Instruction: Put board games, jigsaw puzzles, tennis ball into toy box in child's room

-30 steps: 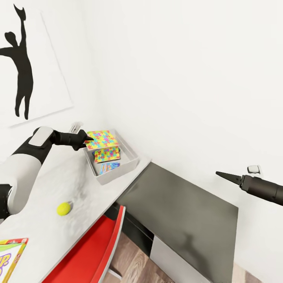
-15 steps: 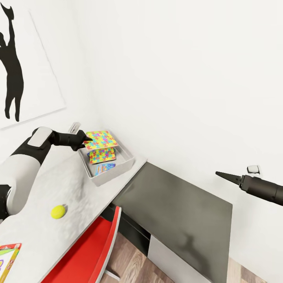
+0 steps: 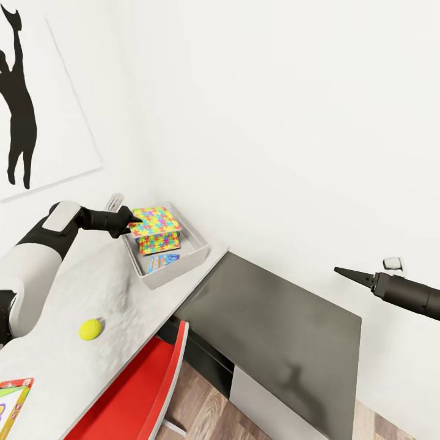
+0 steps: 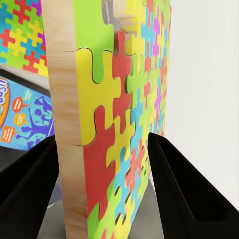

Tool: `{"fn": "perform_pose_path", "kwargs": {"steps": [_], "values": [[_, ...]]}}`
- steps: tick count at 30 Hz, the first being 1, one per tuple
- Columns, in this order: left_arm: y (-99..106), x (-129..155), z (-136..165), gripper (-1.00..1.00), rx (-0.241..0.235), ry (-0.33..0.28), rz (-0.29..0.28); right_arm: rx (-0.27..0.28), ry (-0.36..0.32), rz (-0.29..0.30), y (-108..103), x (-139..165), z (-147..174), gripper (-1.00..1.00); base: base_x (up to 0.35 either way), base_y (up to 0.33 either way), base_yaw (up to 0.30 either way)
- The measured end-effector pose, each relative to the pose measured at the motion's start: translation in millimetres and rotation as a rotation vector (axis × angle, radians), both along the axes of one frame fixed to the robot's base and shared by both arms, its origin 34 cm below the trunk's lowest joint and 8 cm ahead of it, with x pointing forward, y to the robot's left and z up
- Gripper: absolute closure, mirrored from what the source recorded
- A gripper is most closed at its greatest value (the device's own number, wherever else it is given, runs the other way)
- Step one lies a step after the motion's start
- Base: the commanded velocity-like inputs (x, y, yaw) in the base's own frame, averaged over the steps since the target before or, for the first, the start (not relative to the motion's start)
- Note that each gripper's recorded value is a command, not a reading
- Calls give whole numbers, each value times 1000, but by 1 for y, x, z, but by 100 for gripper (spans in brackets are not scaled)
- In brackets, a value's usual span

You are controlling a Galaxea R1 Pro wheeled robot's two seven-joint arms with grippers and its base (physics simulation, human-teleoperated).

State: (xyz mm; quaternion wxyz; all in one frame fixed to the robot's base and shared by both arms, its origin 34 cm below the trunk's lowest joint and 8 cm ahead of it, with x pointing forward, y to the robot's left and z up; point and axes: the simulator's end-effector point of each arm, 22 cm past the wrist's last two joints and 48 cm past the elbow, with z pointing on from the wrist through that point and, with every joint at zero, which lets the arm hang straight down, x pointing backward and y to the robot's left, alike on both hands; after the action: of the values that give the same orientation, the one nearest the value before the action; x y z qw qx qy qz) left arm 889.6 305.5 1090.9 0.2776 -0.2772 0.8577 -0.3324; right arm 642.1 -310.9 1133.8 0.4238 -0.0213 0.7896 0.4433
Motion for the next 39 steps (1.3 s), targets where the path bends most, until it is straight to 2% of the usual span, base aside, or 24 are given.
{"fn": "perform_pose_path", "kwargs": {"steps": [13,20,30,39], "values": [[-1,-2,-1,100,-2,15,-11,-7,8,22,8,0,-3,-100,0,0,0],[-2,-6,-4,100,-11,44,-25,-11,14,26,9,-1,-6,-100,0,0,0],[-7,2,-1,100,-42,8,-32,-11,26,26,9,0,-12,-100,0,0,0],[1,14,-9,100,23,-62,-39,-10,41,28,10,1,-20,-100,0,0,0]]}}
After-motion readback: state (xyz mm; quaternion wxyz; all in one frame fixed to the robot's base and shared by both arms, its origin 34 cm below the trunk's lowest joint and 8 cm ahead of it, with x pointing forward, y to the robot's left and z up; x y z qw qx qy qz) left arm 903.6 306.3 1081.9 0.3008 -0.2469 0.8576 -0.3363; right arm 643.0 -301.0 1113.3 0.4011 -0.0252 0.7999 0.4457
